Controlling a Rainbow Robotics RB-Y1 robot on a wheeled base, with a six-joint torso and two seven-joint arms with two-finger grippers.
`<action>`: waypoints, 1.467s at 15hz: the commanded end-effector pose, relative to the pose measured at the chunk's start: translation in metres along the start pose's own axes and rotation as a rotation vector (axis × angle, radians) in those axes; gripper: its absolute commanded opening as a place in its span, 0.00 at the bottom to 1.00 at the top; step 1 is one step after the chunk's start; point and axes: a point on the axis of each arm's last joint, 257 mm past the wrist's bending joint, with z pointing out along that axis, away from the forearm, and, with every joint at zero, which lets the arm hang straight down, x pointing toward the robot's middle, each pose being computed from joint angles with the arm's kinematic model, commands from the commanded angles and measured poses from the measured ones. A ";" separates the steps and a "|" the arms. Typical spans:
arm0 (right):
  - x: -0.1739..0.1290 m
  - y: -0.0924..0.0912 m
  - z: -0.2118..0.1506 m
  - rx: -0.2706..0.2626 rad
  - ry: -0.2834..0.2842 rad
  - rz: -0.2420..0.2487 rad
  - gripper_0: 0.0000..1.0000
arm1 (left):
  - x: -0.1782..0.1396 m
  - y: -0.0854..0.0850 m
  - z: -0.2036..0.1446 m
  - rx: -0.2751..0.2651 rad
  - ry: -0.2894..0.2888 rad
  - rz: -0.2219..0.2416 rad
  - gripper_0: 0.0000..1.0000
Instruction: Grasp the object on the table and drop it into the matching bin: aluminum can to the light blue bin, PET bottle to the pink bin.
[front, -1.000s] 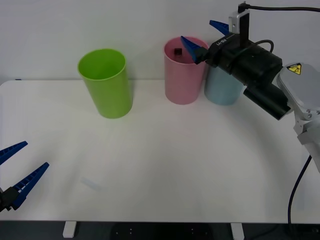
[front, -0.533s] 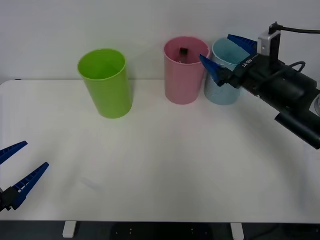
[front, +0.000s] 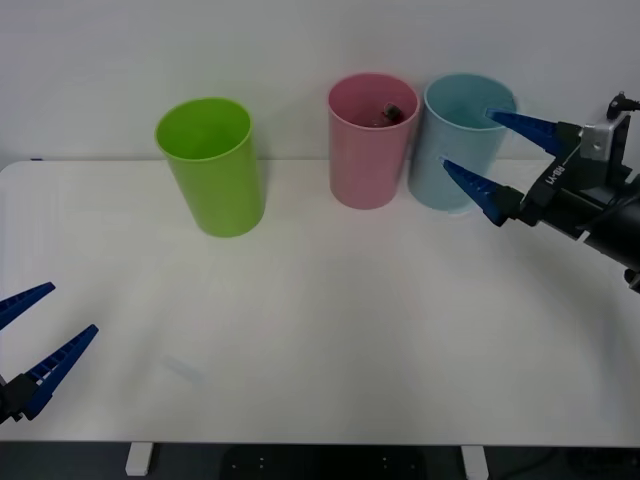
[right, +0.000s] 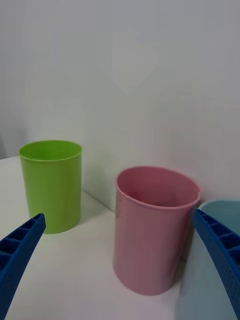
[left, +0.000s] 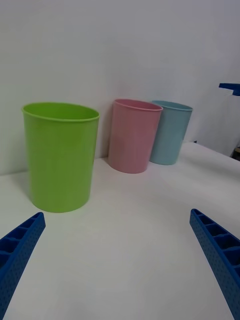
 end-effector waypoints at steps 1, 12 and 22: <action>0.012 0.002 -0.029 0.006 0.016 -0.027 1.00 | 0.000 0.000 0.000 0.000 0.000 0.000 1.00; 0.072 0.016 -0.142 0.082 0.164 -0.113 1.00 | 0.000 0.000 0.000 0.000 0.000 0.000 1.00; 0.094 0.046 -0.208 0.067 0.231 -0.057 1.00 | 0.000 0.000 0.000 0.000 0.000 0.000 1.00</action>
